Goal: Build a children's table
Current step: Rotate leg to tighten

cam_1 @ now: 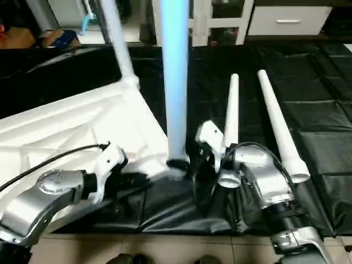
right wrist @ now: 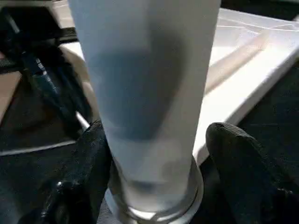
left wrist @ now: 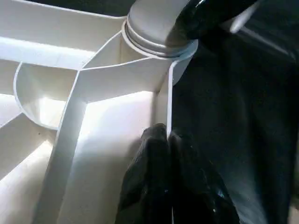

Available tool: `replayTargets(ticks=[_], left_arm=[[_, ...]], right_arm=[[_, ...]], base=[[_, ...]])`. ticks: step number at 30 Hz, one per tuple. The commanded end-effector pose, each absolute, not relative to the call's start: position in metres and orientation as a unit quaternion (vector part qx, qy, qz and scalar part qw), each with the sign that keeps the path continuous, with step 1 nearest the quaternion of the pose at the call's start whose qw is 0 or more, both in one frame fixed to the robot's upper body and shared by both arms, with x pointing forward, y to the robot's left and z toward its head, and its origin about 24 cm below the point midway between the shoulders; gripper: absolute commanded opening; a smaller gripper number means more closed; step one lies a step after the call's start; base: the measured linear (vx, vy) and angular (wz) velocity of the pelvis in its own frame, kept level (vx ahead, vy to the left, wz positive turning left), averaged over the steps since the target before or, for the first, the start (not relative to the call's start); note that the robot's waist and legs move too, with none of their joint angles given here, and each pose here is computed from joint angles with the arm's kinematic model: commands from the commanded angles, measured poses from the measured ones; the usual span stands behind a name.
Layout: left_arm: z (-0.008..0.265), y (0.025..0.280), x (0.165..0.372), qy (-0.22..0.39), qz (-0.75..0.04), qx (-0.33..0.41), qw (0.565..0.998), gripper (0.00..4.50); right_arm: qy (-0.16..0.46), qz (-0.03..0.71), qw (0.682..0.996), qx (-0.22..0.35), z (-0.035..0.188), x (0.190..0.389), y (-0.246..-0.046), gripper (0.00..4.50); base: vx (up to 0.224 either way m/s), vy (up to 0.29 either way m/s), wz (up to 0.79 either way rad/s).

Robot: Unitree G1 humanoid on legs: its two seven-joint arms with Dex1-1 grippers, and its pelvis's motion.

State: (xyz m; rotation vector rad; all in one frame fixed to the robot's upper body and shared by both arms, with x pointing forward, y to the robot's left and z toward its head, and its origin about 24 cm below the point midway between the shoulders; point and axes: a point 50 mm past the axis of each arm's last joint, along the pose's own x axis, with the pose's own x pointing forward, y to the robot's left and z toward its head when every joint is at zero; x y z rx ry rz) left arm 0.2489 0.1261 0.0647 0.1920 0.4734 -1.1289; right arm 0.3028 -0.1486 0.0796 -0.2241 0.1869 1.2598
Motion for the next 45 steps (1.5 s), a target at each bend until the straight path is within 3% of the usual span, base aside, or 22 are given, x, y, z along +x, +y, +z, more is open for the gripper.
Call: replayTargets(ticks=[1,10,19,27,33,37,41,44,45], left_arm=[[0.046,0.127,0.237,0.279,-0.545,0.082,0.786,0.00],[0.048,0.126,0.237,0.278,-0.550,0.083,0.783,0.00],[0.048,0.125,0.237,0.280,-0.554,0.082,0.780,0.00],[0.048,0.124,0.236,0.281,-0.556,0.082,0.778,0.00],[0.048,0.121,0.242,0.275,-0.541,0.074,0.791,0.00],[0.046,0.113,0.266,0.267,-0.450,0.070,0.849,0.00],[0.045,0.105,0.277,0.265,-0.401,0.059,0.875,0.00],[0.047,0.092,0.295,0.249,-0.330,0.037,0.910,0.00],[0.047,0.092,0.295,0.249,-0.330,0.037,0.910,0.00]], right_arm=[[0.083,0.594,0.793,-0.108,0.080,0.301,-0.149,3.30],[0.097,0.615,0.776,-0.104,0.074,0.297,-0.149,3.30],[0.115,0.621,0.767,-0.114,0.066,0.295,-0.149,2.45],[0.124,0.614,0.771,-0.115,0.063,0.296,-0.153,2.22],[0.124,0.559,0.812,-0.108,0.058,0.306,-0.151,2.15],[0.142,0.457,0.875,-0.078,0.045,0.316,-0.137,2.12],[0.151,0.393,0.905,-0.064,0.036,0.319,-0.128,2.11],[0.157,0.281,0.945,-0.048,0.024,0.320,-0.113,2.10],[0.157,0.281,0.945,-0.048,0.024,0.320,-0.113,2.10]], base=[[0.000,0.000,0.00],[0.000,0.000,0.00],[0.000,0.000,0.00],[0.000,0.000,0.00],[0.000,0.000,0.00],[-0.029,0.003,0.00],[-0.016,0.003,-0.01],[0.000,0.000,0.00],[0.000,0.000,0.00]])
